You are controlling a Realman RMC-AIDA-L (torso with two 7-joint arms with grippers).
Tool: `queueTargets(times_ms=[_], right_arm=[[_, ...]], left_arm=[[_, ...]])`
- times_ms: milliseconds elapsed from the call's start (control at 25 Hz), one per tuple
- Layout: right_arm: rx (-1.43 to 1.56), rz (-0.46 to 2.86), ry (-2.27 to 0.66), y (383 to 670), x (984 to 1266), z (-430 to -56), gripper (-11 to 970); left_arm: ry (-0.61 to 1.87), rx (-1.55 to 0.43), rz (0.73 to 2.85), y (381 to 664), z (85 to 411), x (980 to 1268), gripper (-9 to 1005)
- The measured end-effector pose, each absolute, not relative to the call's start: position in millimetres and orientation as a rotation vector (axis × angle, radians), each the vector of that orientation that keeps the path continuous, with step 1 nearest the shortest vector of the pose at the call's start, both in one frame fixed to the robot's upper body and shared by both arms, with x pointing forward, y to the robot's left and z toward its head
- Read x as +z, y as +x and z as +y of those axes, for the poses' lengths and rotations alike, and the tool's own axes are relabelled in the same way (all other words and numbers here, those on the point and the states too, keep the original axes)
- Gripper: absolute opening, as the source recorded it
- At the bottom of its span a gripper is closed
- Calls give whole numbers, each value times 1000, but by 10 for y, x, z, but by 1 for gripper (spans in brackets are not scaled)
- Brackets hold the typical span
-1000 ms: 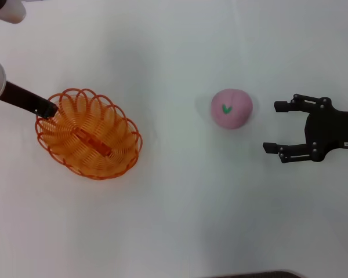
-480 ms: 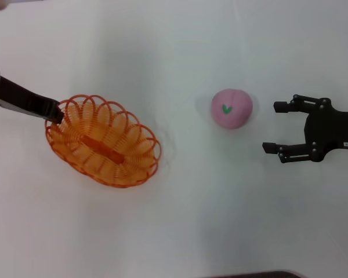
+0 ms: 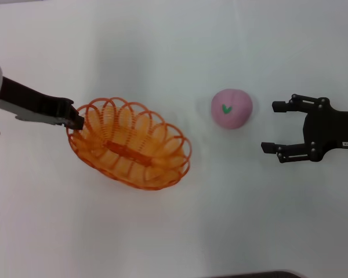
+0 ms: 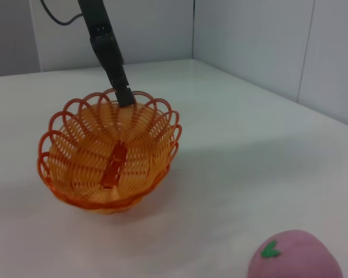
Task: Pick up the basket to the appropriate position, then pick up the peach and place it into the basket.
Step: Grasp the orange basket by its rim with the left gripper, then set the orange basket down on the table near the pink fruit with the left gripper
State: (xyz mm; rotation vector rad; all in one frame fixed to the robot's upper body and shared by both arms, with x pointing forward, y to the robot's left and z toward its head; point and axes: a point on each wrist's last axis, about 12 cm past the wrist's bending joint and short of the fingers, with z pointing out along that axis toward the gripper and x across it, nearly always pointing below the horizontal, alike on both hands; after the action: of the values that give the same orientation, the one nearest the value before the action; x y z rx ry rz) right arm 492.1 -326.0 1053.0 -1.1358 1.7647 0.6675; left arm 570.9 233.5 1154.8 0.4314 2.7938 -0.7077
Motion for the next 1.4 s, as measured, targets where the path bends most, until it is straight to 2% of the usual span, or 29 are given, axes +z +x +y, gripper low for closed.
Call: queueTargets(times_ms=[360,520,960,1400], right_arm=[[689,1751,-1146,4906,10542,-3244,941],[689,1748,-1149,4905,10547,-3248,942],[684,1751,-1146,4889,10540,-3265,940],[682,1754,-1143,4890,10536,-3264,939]], left_arm=[[318,-874,2787,5599,2347,11477,50],[176,-961,2750,5549,2409,11414,49],[24,-1018,2667,5436,2460,11198,54],[-62,-992,2593,5433,2491,11114,57]])
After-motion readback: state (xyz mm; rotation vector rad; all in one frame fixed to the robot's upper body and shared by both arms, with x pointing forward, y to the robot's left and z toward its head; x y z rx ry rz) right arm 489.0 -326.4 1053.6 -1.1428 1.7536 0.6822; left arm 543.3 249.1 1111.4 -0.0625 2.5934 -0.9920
